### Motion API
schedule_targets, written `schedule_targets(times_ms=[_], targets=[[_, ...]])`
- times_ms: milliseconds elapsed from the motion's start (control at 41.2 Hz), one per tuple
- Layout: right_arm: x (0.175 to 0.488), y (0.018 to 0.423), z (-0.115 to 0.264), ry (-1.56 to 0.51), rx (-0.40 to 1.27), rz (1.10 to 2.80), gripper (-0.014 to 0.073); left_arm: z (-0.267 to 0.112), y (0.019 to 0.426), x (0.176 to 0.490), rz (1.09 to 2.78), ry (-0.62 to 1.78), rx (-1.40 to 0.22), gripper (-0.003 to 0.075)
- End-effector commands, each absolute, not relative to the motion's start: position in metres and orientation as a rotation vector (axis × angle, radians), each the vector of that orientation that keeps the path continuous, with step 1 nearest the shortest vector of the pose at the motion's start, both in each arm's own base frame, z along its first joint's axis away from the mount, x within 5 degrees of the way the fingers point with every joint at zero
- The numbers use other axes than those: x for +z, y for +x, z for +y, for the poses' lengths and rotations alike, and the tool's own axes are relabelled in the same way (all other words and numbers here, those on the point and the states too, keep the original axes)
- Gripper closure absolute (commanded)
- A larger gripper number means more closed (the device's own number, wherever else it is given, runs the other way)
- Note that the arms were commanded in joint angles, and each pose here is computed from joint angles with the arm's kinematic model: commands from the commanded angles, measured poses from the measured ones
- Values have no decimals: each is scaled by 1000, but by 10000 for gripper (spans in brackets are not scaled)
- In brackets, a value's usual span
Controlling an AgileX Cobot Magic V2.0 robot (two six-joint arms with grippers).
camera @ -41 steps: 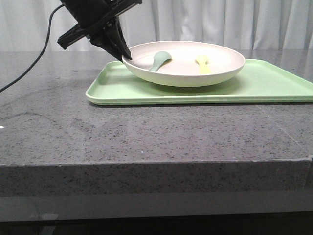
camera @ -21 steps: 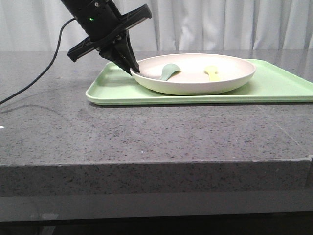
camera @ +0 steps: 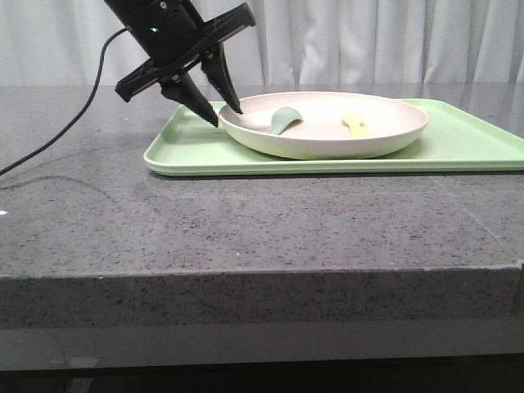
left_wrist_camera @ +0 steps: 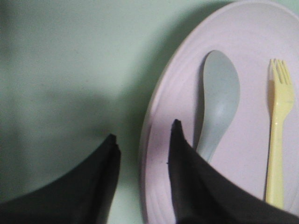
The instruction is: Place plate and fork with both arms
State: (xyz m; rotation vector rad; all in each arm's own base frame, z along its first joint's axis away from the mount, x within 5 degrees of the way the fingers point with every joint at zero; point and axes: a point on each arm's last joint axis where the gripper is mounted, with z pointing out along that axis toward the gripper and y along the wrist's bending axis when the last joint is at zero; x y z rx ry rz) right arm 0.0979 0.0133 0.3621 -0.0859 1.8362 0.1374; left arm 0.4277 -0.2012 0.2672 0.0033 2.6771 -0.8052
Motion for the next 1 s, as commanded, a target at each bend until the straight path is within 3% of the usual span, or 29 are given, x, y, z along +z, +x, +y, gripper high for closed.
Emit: schedule_targets(times_ms=[0,73,316,437,728,971], targets=[[379,100,13,-76,133,1733,43,-205,420,312,2536,3,-886,274],[379,100,13,-76,133,1733,43,-205,419,316,2536,26,-886,225],[379,100,13,-76,133,1736,43,-204,415,341,2508,165,-871,230],[379,100,13,-76,133,1736,43,-204,413,349,2499,234,-862,332],[379,100,13,-76,133,1736,43,-203,410,351,2513,275,-853,729],[379,100,13,-76,133,1736,43,-203,409,350,2523,289,-845,738]])
